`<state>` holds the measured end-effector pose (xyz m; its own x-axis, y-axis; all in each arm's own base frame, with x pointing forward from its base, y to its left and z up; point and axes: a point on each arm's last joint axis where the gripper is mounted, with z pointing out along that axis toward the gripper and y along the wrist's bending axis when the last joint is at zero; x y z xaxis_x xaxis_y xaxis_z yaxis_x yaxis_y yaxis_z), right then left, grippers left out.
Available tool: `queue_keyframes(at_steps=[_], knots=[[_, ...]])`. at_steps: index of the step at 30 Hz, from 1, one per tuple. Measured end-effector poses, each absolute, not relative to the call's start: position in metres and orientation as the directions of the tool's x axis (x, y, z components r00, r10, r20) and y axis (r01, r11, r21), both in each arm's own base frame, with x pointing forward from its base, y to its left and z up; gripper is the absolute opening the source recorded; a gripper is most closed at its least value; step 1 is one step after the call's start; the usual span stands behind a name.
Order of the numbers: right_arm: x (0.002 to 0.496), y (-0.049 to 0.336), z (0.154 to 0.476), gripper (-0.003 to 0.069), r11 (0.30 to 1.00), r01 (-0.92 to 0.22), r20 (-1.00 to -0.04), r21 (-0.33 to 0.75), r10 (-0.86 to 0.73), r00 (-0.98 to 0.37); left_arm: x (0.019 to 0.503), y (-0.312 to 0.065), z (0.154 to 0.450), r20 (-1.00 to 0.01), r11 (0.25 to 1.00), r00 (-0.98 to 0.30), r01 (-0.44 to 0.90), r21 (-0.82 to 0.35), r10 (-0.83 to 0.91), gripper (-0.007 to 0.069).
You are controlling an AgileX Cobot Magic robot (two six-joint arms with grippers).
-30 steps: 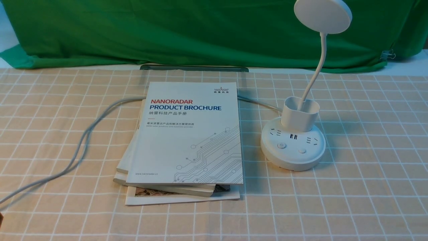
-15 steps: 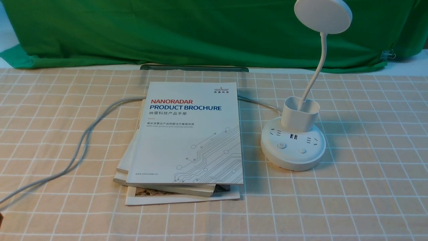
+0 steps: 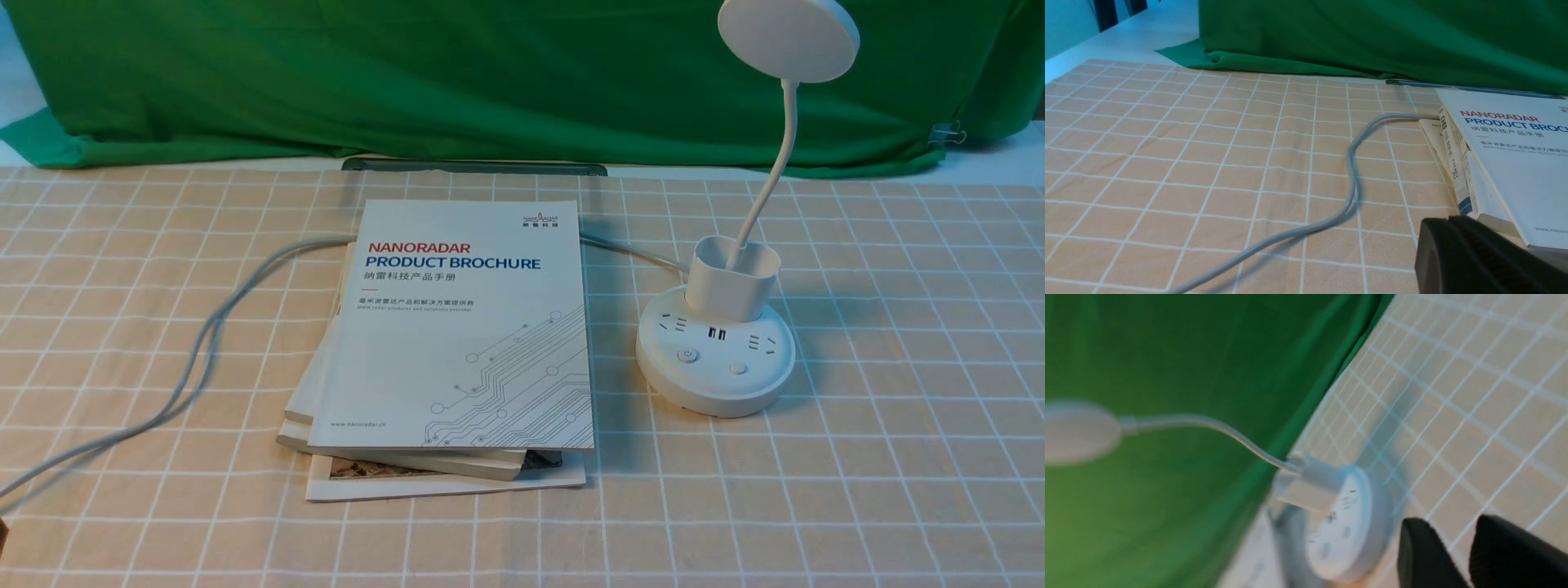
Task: Turn on the table lamp on the light coffee tablecloth with your hand.
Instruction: 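Press the button on the base of the white desk lamp with the right gripper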
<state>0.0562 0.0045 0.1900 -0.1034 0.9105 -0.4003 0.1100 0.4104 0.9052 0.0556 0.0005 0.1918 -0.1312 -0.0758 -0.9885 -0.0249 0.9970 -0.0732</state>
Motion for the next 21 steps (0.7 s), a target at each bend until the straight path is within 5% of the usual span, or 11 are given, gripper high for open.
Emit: queue_keyframes(at_steps=[2,11,17,21], knots=[[0.056,0.004,0.190,0.0241,0.379,0.114,-0.369,0.918,0.924,-0.099,0.056,0.000,0.192,-0.988,0.997,-0.131,-0.025,-0.073,-0.076,0.0021],[0.057,0.002,0.193,0.0241,0.596,0.066,-0.591,0.800,0.802,-0.086,0.056,0.000,0.192,-0.988,0.997,-0.131,-0.025,-0.073,-0.076,0.0021],[0.054,0.007,0.245,0.0149,0.848,-0.101,-0.854,0.521,0.517,-0.063,0.056,0.000,0.192,-0.988,0.997,-0.131,-0.025,-0.073,-0.076,0.0021],[0.068,0.014,0.303,0.0037,0.970,-0.179,-0.985,0.166,0.155,-0.076,0.056,0.000,0.192,-0.988,0.997,-0.131,-0.025,-0.073,-0.076,0.0021]])
